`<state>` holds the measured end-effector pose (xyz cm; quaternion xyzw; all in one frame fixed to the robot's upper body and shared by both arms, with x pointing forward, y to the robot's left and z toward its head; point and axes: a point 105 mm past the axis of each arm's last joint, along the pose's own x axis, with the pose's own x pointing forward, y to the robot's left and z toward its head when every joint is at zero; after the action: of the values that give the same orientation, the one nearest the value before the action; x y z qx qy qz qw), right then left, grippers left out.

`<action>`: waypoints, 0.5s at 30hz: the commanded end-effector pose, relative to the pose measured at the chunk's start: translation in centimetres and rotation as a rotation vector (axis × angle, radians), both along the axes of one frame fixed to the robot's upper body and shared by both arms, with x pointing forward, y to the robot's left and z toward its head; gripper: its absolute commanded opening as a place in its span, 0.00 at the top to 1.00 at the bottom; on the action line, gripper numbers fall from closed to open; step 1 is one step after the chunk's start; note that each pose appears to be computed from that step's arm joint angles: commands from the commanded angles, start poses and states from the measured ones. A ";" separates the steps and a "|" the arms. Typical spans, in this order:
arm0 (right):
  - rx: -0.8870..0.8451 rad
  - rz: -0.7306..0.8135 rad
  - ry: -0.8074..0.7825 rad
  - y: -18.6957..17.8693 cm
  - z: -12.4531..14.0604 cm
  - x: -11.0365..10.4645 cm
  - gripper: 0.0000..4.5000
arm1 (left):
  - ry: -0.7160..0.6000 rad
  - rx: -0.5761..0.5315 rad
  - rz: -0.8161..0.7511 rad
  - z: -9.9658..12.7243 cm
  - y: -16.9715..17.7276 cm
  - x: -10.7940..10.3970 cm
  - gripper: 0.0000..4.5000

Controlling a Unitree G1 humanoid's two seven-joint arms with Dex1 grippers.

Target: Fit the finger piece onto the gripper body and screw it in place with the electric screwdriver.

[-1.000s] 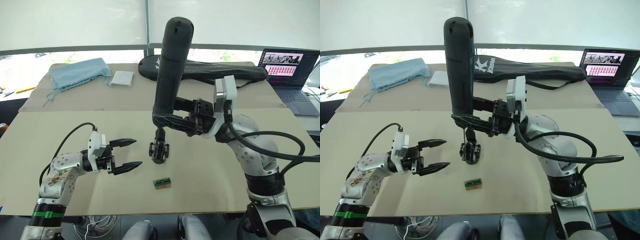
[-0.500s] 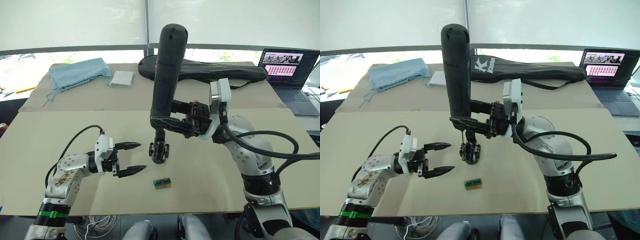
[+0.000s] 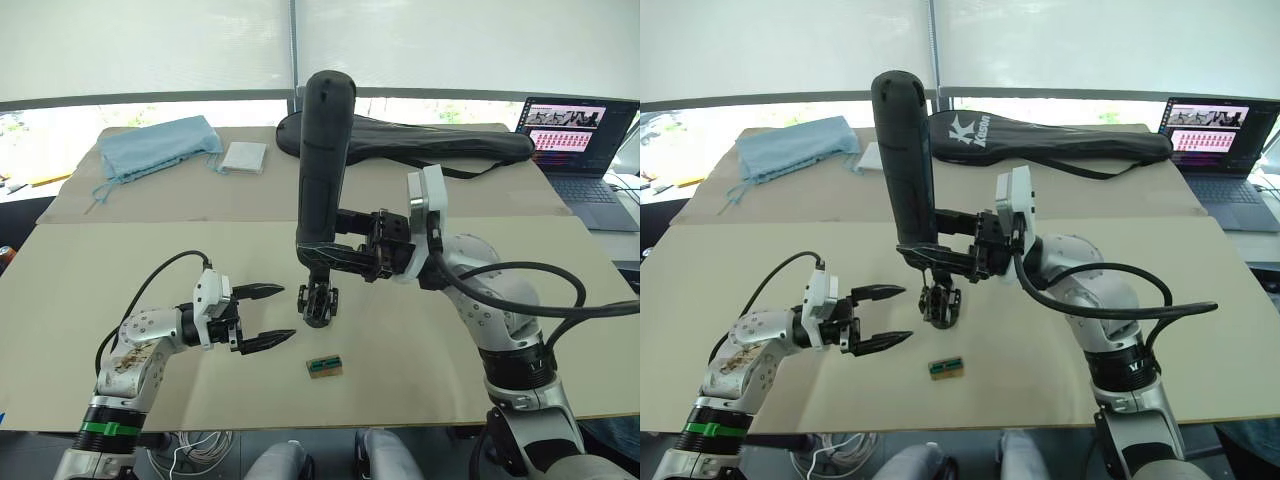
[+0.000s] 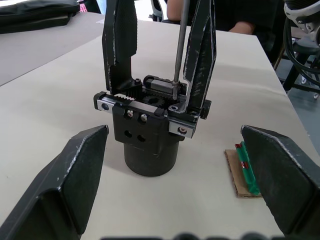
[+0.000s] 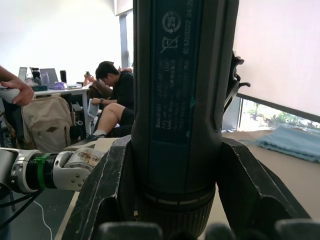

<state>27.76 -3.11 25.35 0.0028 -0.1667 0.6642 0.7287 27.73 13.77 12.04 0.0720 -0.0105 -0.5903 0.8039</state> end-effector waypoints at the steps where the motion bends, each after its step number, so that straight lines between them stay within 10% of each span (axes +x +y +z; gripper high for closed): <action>1: 0.034 0.027 -0.067 0.1 1.8 -0.8 0.58 | -0.055 0.025 -0.017 0.2 -0.5 0.2 0.00; 15: 0.026 0.029 -0.067 0.3 1.8 -0.9 0.58 | -0.088 0.033 -0.015 -0.8 -1.7 1.2 0.00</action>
<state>27.71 -2.98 25.45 0.0014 -0.1666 0.6668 0.7264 28.89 12.31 10.62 0.1039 -0.0197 -0.5909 0.7998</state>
